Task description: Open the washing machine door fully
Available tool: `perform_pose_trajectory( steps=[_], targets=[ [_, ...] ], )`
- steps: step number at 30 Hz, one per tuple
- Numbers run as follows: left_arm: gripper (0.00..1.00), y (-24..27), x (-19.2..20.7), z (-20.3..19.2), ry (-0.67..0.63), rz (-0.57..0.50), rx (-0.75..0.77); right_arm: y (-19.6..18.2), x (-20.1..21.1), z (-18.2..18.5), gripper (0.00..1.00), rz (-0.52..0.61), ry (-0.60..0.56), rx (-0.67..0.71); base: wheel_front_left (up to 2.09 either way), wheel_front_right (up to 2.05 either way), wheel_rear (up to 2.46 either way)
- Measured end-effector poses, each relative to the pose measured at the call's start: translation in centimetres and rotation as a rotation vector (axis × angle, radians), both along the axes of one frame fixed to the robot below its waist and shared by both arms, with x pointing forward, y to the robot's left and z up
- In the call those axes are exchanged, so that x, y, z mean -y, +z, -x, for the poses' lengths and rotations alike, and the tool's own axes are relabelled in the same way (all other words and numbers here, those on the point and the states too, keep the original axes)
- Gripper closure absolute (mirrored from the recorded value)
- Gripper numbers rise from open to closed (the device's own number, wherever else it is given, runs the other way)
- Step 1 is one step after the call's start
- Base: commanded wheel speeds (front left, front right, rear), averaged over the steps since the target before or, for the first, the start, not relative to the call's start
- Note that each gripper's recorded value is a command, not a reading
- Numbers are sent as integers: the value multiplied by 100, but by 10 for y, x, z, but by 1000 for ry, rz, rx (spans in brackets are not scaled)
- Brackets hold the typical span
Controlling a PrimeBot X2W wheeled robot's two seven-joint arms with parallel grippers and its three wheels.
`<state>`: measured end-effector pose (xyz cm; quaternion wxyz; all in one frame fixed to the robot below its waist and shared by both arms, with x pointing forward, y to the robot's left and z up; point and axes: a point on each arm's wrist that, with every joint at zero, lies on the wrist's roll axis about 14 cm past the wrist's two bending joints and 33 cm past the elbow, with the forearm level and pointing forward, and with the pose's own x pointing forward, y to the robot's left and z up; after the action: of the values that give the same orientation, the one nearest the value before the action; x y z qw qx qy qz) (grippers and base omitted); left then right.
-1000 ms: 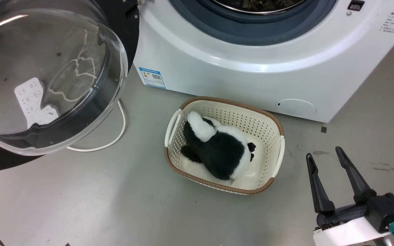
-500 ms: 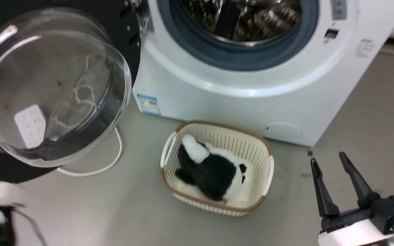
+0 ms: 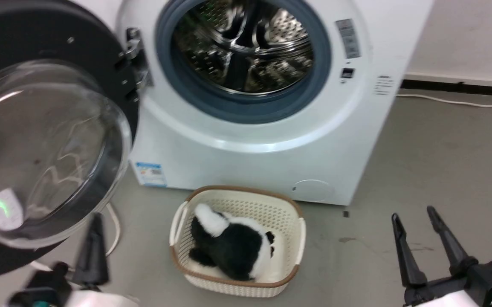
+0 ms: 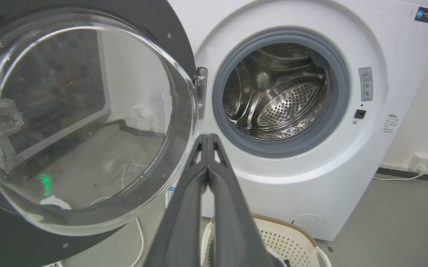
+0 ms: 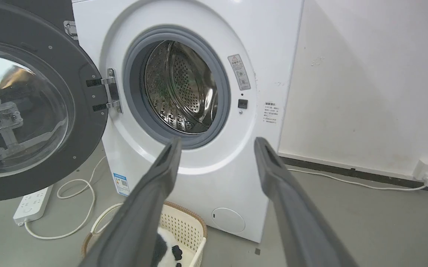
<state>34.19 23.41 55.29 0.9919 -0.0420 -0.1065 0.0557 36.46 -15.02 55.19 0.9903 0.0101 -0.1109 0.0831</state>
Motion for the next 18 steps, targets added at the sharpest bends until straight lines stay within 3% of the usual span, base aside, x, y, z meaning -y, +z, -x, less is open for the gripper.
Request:
perform_pose_trajectory(
  steps=[7,8,9,18],
  targets=[
    [100,-17,48,0,-113,-5,-46,0,15,18,0,-16,-48,0,0,0,0],
    [59,-20,52,1,-120,-13,-56,1,16,19,0,-19,-51,1,0,0,0],
    [0,-22,54,1,-122,-21,-62,1,17,19,0,-21,-52,2,0,0,0],
    [0,-24,67,0,-143,-38,-65,1,17,22,0,-37,-54,1,0,0,0]
  ],
)
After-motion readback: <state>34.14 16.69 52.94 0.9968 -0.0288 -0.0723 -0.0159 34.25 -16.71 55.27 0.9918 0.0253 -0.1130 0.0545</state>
